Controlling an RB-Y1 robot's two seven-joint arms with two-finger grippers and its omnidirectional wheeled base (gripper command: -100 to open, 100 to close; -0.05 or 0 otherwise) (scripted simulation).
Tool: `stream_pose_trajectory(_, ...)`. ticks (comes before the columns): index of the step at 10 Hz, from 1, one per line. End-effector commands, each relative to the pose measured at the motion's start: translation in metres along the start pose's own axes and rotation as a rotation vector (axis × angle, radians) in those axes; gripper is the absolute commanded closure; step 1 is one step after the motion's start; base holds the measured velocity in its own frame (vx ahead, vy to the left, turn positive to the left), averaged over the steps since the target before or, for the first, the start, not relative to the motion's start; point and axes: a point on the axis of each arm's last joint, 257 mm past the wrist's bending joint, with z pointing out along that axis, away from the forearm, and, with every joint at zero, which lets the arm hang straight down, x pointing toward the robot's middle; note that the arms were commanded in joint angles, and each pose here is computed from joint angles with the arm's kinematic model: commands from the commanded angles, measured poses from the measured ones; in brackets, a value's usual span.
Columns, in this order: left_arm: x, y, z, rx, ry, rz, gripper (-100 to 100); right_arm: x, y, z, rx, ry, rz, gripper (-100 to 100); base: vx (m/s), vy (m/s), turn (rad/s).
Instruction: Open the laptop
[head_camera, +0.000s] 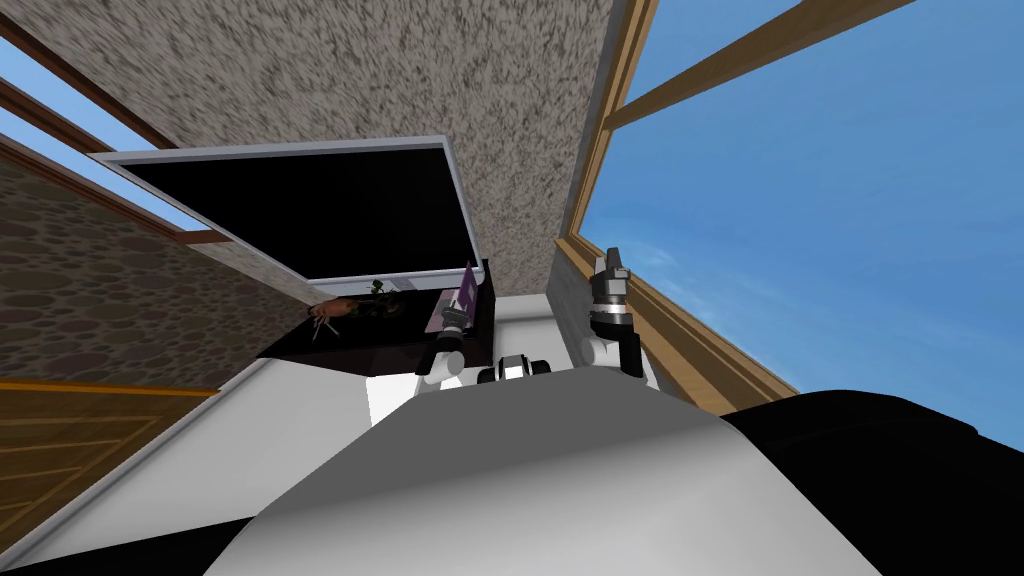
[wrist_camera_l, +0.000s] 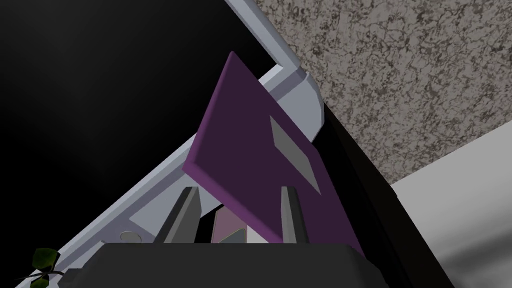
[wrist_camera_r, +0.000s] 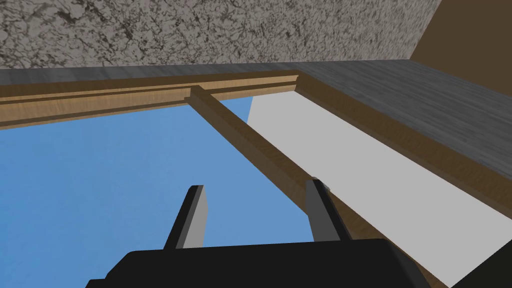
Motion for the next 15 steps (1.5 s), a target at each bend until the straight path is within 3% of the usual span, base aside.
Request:
stream_pose_trajectory(1,0.001,0.002,-0.004,0.002,0.006,-0.104,100,0.0,0.0,0.0,0.0,0.0,0.0,0,0.016,0.1,-0.002)
stream_pose_trajectory(4,0.002,0.006,-0.008,0.0,0.011,-0.222,100,0.0,0.0,0.0,0.0,0.0,0.0,0,0.007,0.093,-0.003)
stream_pose_trajectory(5,0.004,0.006,-0.007,-0.001,0.014,-0.197,100,0.0,0.0,0.0,0.0,0.0,0.0,0,-0.002,0.036,-0.007)
stream_pose_trajectory(13,-0.003,0.045,0.014,0.014,0.029,-0.538,100,0.0,0.0,0.0,0.0,0.0,0.0,0,-0.026,0.108,-0.033)
stream_pose_trajectory(14,-0.005,0.047,0.014,0.012,0.024,-0.537,100,0.0,0.0,0.0,0.0,0.0,0.0,0,-0.024,0.085,-0.005)
stream_pose_trajectory(15,-0.006,0.051,0.016,0.016,0.024,-0.577,100,0.0,0.0,0.0,0.0,0.0,0.0,0,-0.022,0.072,0.005)
